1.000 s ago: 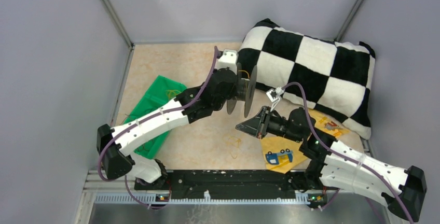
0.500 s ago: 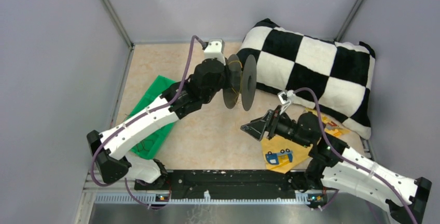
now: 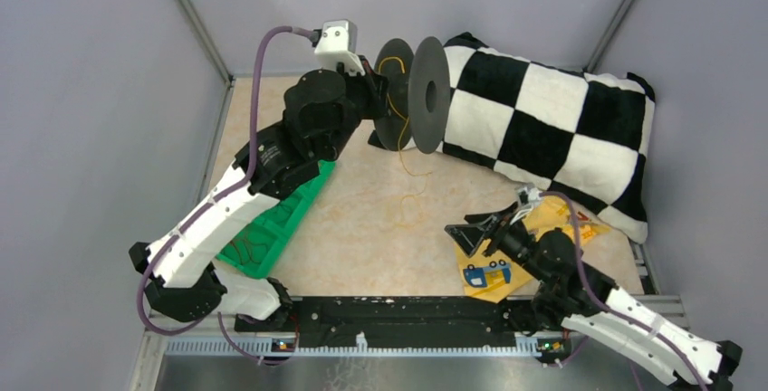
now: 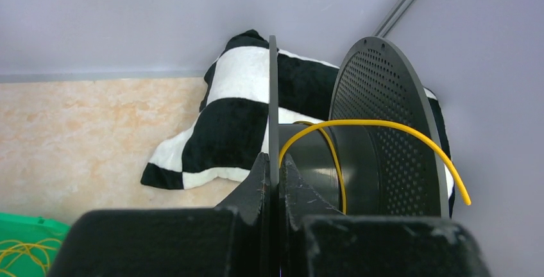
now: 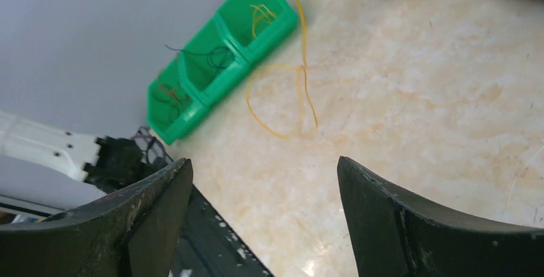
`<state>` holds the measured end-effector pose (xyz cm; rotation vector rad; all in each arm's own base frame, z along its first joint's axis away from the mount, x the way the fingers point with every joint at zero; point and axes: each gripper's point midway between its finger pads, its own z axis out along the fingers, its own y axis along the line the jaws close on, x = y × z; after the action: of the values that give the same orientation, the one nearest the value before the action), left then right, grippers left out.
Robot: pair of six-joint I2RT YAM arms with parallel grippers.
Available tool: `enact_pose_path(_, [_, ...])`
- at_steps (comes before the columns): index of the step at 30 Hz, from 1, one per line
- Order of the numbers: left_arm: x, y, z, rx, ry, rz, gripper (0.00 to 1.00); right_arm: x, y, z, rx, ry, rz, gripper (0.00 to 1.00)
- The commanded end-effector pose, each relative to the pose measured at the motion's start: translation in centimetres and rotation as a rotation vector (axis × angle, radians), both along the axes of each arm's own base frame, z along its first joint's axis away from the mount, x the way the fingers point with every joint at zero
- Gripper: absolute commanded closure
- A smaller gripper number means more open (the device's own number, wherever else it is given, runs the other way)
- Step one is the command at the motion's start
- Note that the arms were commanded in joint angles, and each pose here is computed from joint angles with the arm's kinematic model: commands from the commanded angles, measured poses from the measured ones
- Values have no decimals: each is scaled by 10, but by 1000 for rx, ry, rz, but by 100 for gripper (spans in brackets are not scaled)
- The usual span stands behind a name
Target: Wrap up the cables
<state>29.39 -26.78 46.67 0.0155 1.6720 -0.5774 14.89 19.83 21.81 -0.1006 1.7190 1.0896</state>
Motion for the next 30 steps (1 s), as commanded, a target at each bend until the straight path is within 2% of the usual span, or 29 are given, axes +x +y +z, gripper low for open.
enact_pose_path(1, [-13,18,57,-117,-105,-1,100,3,18,-15,95,-112,46,19])
enact_pose_path(3, [-17,24,68,-132,-121,2,100,6,24,-24,125,-129,50,20])
enact_pose_path(11, [-30,38,89,-188,-159,-11,100,34,26,-44,180,-13,-86,15])
enact_pose_path(19, [-36,37,103,-220,-177,-44,100,56,37,-44,149,-2,-157,18])
enact_pose_path(26, [-43,30,121,-249,-199,-106,100,59,68,-33,36,-156,-40,23])
enact_pose_path(30, [-48,30,129,-265,-211,-123,100,52,86,-26,43,-277,62,24])
